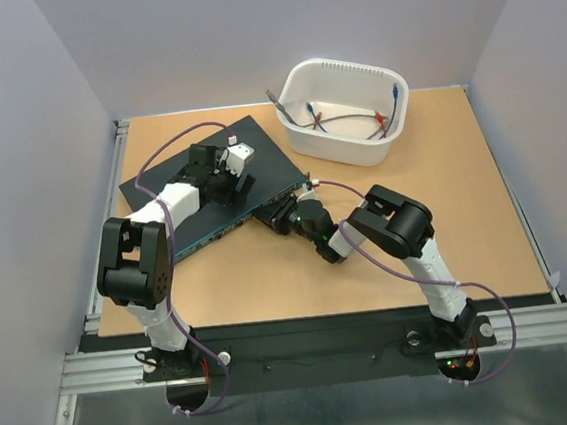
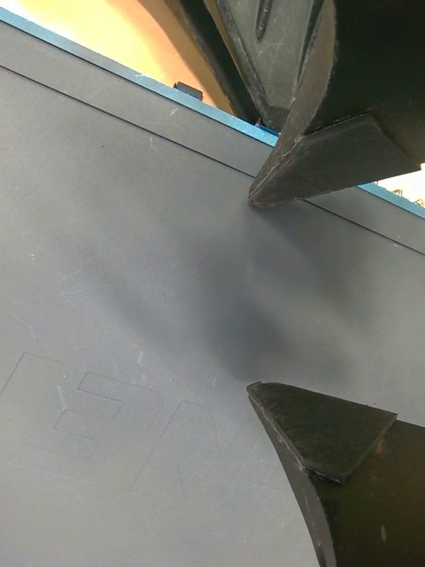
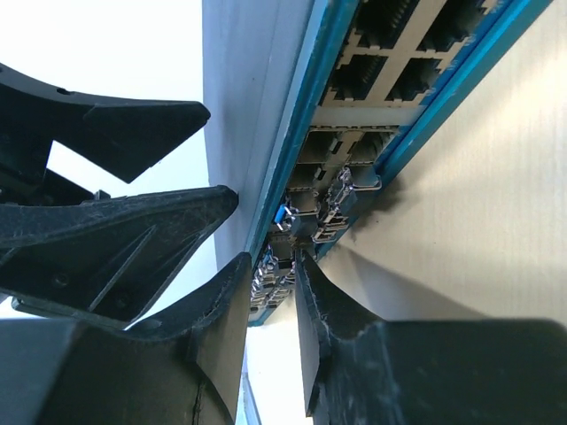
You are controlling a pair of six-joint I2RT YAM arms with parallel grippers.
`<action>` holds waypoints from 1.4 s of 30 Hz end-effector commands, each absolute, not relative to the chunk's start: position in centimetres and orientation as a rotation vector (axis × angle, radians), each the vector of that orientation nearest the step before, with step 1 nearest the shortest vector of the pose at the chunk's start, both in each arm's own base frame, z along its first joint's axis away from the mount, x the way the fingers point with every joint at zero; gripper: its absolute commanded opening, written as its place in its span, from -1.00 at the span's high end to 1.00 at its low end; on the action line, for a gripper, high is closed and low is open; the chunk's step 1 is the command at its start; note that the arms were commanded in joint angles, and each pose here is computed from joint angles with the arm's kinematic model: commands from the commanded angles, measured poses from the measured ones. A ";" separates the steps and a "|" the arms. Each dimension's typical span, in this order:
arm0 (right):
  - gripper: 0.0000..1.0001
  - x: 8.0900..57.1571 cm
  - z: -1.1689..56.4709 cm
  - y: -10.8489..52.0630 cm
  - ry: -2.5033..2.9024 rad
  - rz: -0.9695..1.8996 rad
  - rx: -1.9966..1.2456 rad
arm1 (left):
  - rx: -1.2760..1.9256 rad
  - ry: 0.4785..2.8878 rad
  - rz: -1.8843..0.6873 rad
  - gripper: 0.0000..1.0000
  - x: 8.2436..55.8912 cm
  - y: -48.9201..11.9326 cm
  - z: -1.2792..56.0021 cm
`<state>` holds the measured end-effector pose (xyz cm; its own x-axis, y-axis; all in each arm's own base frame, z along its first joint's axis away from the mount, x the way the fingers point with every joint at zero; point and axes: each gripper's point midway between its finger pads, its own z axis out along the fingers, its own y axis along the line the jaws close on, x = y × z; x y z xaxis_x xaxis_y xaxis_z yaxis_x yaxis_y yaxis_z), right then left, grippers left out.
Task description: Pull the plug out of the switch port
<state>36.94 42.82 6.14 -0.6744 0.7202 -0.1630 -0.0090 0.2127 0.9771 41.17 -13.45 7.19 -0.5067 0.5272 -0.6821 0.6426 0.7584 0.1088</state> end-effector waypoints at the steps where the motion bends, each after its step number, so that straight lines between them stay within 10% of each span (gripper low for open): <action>1: 0.37 37.7 7.4 43.6 1.806 1.557 0.658 | 0.898 2.260 -0.231 -0.86 39.9 -13.8 5.8; 23: 0.99 37.6 7.3 42.9 1.808 1.536 0.673 | 0.905 2.257 -0.213 -0.86 39.8 -13.8 5.8; 42: 0.99 35.9 8.2 41.8 1.829 1.534 0.620 | 0.903 2.260 -0.204 -0.86 39.9 -13.7 5.8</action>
